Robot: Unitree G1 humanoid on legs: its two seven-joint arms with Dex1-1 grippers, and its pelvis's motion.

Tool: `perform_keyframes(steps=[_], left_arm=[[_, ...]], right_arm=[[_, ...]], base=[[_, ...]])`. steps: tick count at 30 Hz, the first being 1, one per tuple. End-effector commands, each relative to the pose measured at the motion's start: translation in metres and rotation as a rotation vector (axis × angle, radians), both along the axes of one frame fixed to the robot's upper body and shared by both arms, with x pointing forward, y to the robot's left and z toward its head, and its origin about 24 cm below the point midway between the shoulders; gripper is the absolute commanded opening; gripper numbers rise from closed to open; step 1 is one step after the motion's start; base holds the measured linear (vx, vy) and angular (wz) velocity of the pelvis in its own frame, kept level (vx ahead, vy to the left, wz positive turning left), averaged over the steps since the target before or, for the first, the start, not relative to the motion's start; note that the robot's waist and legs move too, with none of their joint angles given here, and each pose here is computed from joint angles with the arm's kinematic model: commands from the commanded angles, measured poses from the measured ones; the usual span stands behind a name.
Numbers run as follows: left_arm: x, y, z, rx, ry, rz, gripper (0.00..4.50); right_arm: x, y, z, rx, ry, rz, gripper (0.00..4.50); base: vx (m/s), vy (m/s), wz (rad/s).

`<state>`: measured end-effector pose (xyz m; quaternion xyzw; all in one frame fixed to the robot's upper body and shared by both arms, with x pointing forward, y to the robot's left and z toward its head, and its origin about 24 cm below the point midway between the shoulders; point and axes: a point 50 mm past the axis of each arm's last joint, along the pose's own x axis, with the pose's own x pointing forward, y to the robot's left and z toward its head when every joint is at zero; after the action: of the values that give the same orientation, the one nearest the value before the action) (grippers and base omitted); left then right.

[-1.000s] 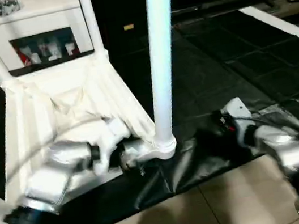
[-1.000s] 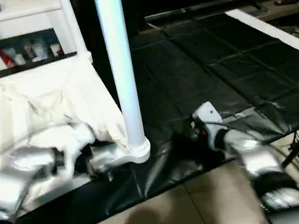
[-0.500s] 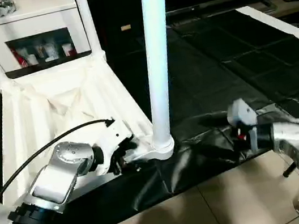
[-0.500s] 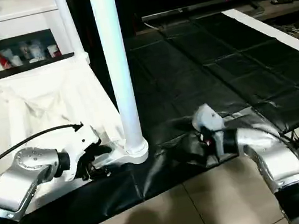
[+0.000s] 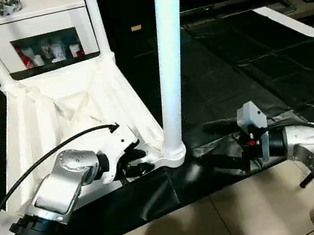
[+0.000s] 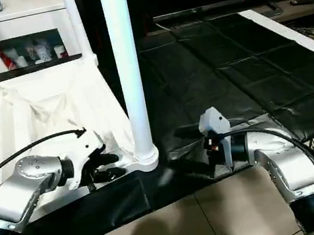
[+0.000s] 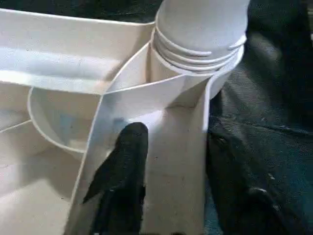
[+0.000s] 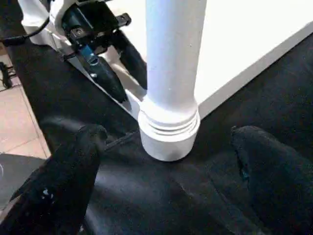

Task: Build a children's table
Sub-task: Rotate leg to tighten

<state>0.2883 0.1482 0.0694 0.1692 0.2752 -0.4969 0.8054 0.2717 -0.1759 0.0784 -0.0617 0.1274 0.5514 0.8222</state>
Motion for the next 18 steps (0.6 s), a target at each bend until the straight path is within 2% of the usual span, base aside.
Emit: perform_keyframes(steps=[1,6,7,12,13,16,18], left_arm=[[0.000,0.000,-0.002,-0.006,0.008,0.001,1.72],[-0.003,-0.001,-0.003,0.001,0.031,-0.023,1.48],[-0.004,0.000,-0.004,0.004,0.032,-0.025,1.19],[-0.006,0.001,-0.004,0.001,0.045,-0.039,0.94],[-0.008,0.001,-0.005,0.000,0.057,-0.058,0.70],[-0.011,0.000,-0.006,0.009,0.065,-0.079,0.66],[-0.011,0.000,-0.006,0.012,0.064,-0.081,0.30]], right_arm=[[-0.001,-0.001,0.002,-0.004,0.005,0.002,4.50],[-0.001,0.000,0.001,-0.009,0.010,0.001,4.50],[-0.001,0.000,0.001,-0.009,0.011,0.001,4.50],[-0.001,0.001,0.001,-0.009,0.019,0.002,4.50],[-0.001,0.002,0.000,-0.010,0.020,0.002,4.50],[-0.001,0.002,0.000,-0.009,0.021,0.002,4.50],[0.000,0.002,0.000,-0.010,0.021,0.000,4.50]], base=[[0.000,0.000,0.00],[0.000,0.000,0.00],[0.000,0.000,0.00],[0.000,0.000,0.00],[0.000,0.000,0.00],[0.000,0.000,0.00],[0.000,0.000,0.00]])
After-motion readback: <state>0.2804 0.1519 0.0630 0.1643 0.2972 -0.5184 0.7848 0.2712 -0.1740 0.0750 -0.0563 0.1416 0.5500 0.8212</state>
